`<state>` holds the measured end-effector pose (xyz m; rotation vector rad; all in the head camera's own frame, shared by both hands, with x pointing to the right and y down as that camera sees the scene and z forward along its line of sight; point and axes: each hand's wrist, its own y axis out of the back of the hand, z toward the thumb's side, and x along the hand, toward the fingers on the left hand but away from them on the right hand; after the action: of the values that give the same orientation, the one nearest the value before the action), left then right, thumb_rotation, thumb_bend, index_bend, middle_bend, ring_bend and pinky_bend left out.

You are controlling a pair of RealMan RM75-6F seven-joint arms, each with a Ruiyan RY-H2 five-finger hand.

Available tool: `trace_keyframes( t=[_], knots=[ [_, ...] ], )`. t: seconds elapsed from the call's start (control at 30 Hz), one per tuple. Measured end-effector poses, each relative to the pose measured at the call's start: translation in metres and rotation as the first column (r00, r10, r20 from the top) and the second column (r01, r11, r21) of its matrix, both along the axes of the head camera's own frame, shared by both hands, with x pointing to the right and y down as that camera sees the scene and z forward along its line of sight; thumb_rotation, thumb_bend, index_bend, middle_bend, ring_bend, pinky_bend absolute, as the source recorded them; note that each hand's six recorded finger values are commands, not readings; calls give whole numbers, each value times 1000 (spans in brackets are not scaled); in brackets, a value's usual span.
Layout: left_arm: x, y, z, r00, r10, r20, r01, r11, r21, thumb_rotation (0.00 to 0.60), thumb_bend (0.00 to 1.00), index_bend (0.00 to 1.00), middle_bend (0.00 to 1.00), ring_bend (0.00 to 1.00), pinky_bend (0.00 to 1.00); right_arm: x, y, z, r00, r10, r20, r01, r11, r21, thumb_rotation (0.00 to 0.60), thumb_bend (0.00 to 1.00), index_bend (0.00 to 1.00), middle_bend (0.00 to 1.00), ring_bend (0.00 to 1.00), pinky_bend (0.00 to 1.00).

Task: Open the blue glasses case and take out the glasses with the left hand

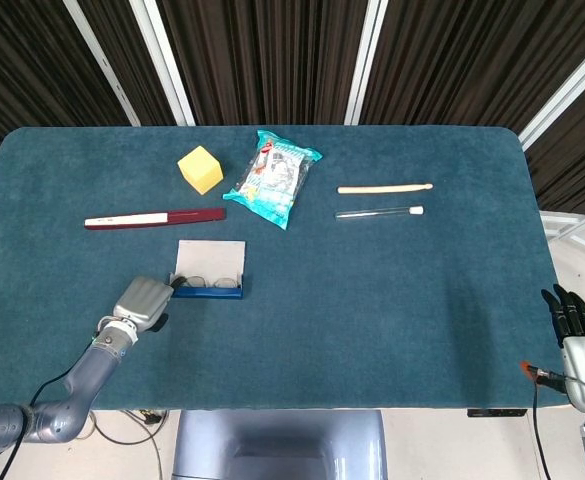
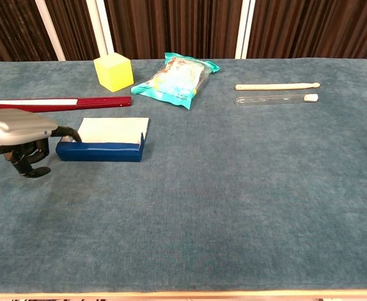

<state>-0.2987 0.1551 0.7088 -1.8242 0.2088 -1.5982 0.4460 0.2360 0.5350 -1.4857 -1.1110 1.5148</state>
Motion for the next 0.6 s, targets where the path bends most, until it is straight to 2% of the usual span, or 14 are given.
trace_keyframes(
  t=[0.23, 0.6],
  knots=[
    [-4, 7, -10, 1000, 13, -4, -13, 1000, -21, 600, 399, 270, 845, 737, 814, 0, 0, 0, 1000, -1, -1, 1, 1000, 1, 600, 183, 0, 0, 0, 179],
    [22, 41, -33, 991, 90, -97, -102, 987, -121, 600, 399, 262, 845, 737, 815, -1, 0, 1, 1000, -2, -1, 2, 1000, 0, 600, 183, 0, 0, 0, 179]
  ],
)
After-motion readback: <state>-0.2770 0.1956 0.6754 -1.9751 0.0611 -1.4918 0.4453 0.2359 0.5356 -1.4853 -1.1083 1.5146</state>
